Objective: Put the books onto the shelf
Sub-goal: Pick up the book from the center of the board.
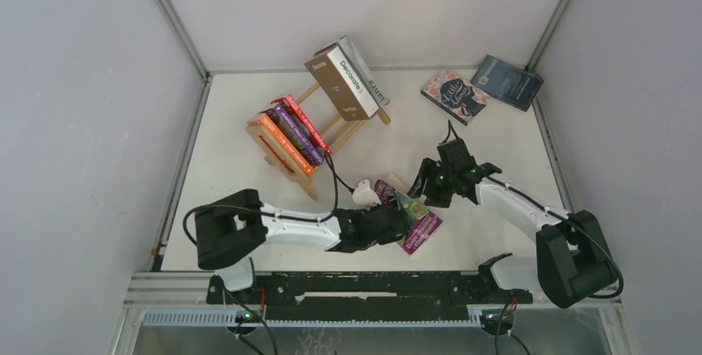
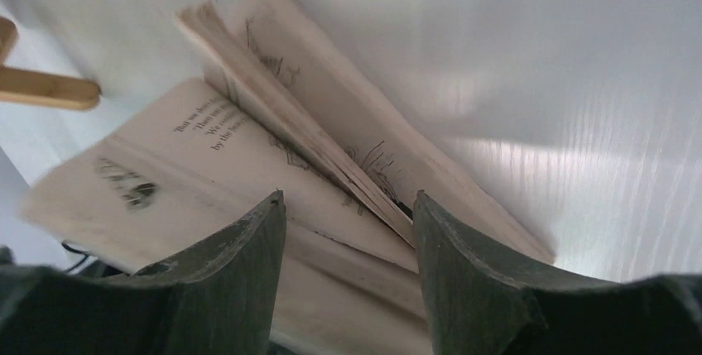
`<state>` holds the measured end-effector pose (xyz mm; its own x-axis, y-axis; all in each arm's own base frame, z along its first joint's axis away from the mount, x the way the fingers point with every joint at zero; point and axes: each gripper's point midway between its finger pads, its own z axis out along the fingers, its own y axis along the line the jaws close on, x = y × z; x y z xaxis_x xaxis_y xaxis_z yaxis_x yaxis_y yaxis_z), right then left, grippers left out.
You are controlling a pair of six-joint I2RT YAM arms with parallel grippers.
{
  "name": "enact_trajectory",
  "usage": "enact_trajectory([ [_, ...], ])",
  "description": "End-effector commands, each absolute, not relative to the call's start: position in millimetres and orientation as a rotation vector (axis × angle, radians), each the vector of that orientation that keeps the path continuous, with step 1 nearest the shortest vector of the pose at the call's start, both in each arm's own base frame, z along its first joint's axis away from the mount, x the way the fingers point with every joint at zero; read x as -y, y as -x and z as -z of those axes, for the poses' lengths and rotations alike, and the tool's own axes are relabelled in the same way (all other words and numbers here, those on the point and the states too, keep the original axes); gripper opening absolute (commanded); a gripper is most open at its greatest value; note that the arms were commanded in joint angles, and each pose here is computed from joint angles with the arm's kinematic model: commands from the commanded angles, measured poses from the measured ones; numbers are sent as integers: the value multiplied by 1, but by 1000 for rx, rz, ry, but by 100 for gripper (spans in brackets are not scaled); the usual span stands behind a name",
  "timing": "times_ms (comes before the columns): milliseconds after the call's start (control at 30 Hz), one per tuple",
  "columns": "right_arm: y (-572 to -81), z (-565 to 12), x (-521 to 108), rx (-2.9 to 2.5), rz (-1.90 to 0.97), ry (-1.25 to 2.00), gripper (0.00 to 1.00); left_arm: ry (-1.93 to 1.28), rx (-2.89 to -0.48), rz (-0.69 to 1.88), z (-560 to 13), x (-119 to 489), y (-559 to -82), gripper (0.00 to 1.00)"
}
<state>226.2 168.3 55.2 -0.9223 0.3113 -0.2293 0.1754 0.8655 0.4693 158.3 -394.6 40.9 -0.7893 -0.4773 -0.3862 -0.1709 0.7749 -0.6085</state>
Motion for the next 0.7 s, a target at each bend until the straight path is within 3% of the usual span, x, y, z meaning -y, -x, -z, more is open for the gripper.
enact_trajectory([
  [0,-157,-45,-168,-2963,-680,-290,64,495,-2393,450,-13,331,-181,96],
  [667,-157,-67,-159,-2822,-842,-386,63,474,-2434,429,-5,329,-181,96],
])
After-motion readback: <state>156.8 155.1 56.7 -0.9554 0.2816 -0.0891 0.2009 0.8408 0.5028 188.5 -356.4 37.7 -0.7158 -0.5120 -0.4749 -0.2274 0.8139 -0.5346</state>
